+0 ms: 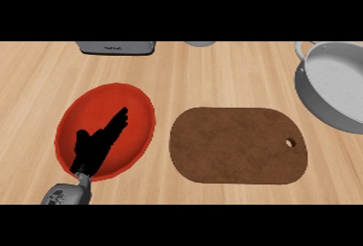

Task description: Pick the bell pepper from the cutting board and place it in the pot

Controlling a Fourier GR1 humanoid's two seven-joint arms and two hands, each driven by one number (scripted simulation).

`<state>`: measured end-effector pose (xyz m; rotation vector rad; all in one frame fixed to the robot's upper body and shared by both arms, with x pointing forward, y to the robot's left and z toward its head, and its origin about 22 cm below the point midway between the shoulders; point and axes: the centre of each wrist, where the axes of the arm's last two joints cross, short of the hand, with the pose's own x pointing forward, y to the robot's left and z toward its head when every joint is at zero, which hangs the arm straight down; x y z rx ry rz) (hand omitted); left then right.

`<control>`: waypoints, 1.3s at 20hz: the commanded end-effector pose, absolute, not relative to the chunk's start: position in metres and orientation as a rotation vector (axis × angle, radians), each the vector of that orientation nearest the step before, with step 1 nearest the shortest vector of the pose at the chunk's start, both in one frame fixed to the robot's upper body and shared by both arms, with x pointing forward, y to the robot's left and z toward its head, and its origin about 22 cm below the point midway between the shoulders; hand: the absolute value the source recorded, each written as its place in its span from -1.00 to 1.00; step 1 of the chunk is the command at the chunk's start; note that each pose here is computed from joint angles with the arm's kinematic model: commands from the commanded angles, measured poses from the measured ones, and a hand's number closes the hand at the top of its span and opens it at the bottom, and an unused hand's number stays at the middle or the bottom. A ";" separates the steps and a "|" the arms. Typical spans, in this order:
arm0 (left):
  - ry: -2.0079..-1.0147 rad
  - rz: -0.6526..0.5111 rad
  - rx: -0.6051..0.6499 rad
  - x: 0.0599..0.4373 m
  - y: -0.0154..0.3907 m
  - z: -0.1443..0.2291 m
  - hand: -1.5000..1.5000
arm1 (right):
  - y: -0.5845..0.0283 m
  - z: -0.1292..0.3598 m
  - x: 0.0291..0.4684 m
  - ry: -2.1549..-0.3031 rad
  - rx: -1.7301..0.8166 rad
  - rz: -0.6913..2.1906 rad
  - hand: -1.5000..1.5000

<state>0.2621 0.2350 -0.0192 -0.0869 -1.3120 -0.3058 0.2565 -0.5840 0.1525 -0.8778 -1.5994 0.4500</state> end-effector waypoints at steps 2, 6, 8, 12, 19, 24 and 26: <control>-1.277 -0.325 -0.086 0.265 0.216 -0.017 0.00 | -0.550 0.163 0.304 -1.516 -0.907 0.584 1.00; -1.295 -0.311 -0.072 0.266 0.234 -0.018 0.00 | -0.524 0.162 0.334 -1.453 -0.922 0.649 1.00; -1.288 -0.305 -0.084 0.267 0.241 -0.010 0.00 | -0.519 0.159 0.339 -1.449 -0.924 0.693 1.00; -1.286 -0.326 -0.079 0.263 0.232 -0.015 0.00 | -0.518 0.170 0.343 -1.304 -1.059 0.837 1.00; -1.283 -0.314 -0.108 0.267 0.228 -0.028 0.00 | -0.472 0.144 0.380 -1.016 -1.152 1.032 1.00; -1.305 -0.361 -0.098 0.266 0.222 -0.015 0.00 | -0.467 0.105 0.375 -0.724 -0.991 0.937 1.00; -1.297 -0.339 -0.087 0.266 0.232 -0.033 0.00 | -0.454 0.111 0.387 -0.657 -0.969 1.000 -1.00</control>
